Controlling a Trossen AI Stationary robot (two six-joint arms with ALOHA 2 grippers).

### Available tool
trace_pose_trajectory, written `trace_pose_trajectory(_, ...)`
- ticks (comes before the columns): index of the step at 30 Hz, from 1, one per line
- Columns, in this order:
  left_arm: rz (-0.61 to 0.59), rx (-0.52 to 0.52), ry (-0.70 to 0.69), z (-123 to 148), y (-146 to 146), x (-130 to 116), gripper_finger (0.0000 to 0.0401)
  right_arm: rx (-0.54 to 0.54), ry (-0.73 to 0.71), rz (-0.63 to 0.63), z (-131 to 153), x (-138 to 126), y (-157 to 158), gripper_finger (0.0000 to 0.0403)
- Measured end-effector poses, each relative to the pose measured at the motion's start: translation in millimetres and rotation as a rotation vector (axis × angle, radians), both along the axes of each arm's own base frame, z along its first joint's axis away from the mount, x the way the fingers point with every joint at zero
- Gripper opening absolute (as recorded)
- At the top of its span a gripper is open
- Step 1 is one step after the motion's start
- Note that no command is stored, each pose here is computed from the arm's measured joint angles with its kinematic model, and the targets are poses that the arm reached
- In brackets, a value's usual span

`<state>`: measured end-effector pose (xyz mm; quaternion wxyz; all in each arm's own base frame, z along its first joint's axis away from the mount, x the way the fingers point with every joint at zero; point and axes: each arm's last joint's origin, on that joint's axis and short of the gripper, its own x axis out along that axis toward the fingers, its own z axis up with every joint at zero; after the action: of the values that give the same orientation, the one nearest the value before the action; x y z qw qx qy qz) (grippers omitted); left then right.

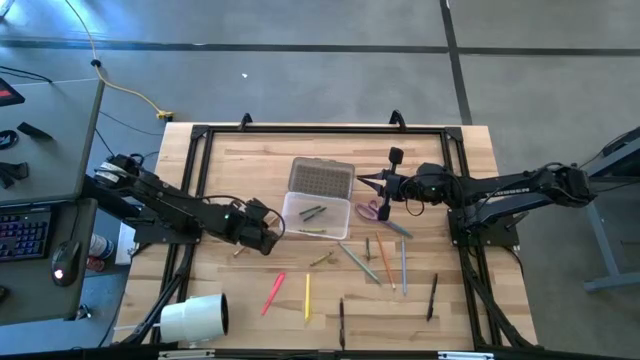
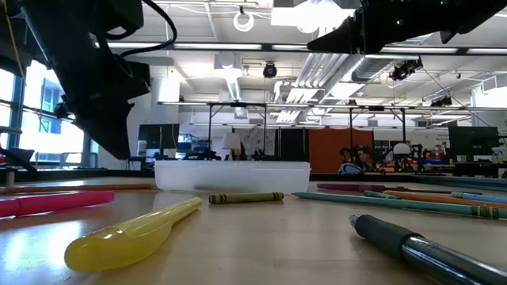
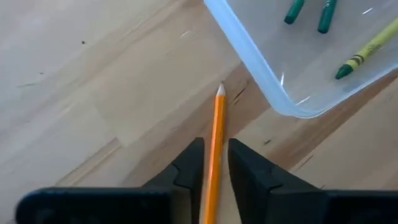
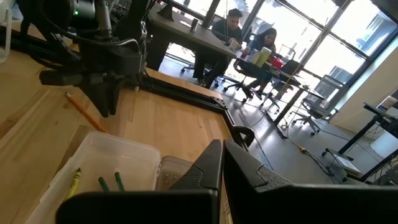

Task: Pick & place school supplies into a supply box
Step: Put the orange pencil into the black supply box

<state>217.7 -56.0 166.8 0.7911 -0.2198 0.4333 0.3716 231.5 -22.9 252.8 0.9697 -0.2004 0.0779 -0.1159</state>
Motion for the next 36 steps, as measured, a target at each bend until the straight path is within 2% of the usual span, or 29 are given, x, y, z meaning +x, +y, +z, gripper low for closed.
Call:
trace_pose_trajectory(4,0.002,0.001,-0.024,-14.3,0.5,-0.8,0.013,0.0,0.0,0.0,0.0,0.0,0.0,0.0)
trace_pose_trajectory(8,-0.008,-0.049,-0.085,-40.1,-0.2,-1.4,0.0137,0.0,0.003,0.0,-0.3,0.0,0.0,0.0)
trace_pose_trajectory(11,0.004,-0.023,-0.112,-60.6,1.7,-6.3,0.0134,0.0,0.006,0.0,-0.6,0.0,0.0,0.0)
trace_pose_trajectory(15,0.016,0.066,-0.117,-81.2,3.1,-12.8,0.0124,-0.002,0.006,0.0,-0.5,0.0,0.0,0.0)
trace_pose_trajectory(22,-0.058,0.11,-0.116,-84.9,-4.6,-14.3,0.0109,-0.024,0.012,0.003,-0.5,0.0,0.0,0.0)
trace_pose_trajectory(27,-0.048,0.105,-0.128,-85.2,-7.3,-15.3,0.0108,-0.034,0.009,0.001,0.0,-0.1,-0.5,0.0)
trace_pose_trajectory(31,-0.026,0.102,-0.148,-85.1,-7.2,-14.9,0.0108,-0.091,0.022,0.007,0.3,0.0,-0.5,0.0)
trace_pose_trajectory(36,-0.022,0.201,-0.195,-83.9,-6.4,-12.7,0.0108,-0.118,0.024,0.01,0.7,0.0,-0.5,0.0)
